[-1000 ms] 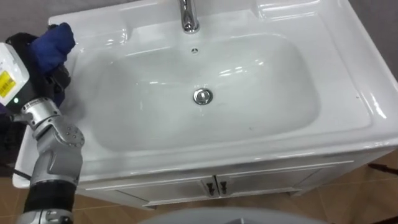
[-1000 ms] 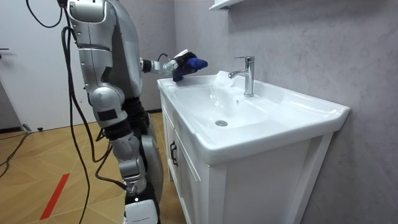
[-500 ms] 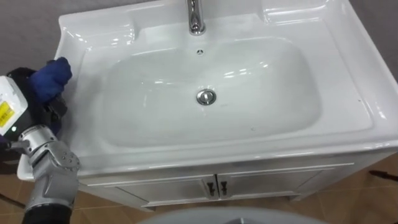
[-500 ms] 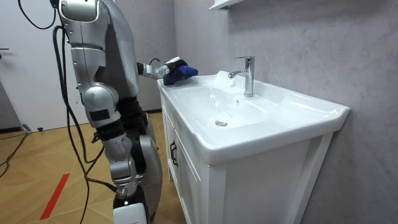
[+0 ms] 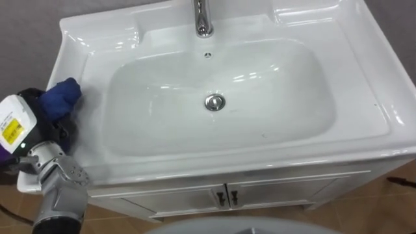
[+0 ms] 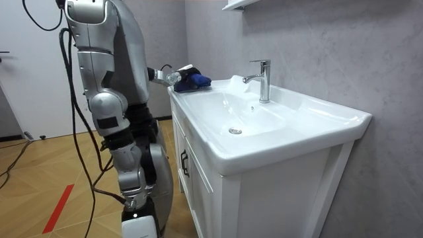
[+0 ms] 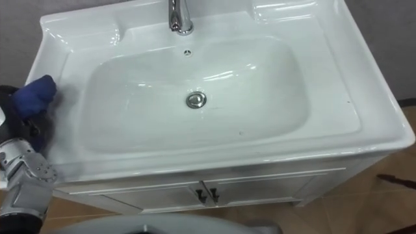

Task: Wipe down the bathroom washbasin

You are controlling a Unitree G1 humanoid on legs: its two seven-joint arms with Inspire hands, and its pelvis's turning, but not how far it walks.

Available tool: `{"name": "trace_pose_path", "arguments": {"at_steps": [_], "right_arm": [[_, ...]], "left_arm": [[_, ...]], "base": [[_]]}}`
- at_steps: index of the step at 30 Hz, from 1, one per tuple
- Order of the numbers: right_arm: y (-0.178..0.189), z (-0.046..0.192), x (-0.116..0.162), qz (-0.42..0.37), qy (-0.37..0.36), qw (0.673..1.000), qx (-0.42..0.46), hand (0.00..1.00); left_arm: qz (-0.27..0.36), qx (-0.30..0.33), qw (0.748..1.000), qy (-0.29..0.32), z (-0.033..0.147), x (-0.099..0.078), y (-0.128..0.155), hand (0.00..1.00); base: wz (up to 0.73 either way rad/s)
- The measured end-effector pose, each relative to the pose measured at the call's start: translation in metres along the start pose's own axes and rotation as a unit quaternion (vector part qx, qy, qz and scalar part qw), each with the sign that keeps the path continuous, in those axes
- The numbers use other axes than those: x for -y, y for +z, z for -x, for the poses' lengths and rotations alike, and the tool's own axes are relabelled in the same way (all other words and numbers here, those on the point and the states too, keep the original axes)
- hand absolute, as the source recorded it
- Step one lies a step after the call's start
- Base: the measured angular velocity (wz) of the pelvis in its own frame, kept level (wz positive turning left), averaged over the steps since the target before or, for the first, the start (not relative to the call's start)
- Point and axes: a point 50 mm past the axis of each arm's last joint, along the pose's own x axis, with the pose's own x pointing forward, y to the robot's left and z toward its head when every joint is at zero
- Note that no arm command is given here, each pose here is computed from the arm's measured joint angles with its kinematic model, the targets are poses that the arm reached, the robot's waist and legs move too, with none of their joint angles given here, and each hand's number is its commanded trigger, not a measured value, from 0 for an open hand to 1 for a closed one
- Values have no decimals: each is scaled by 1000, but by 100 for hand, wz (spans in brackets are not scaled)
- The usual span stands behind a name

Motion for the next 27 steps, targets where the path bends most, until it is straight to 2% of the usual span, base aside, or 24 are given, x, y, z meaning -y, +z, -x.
{"name": "trace_pose_path", "arguments": {"at_steps": [27], "right_arm": [[3, 0, 0, 0, -1, 1000, 5, 0]], "left_arm": [[20, 20, 999, 20, -4, -8, 12, 0]], "base": [[0]]}}
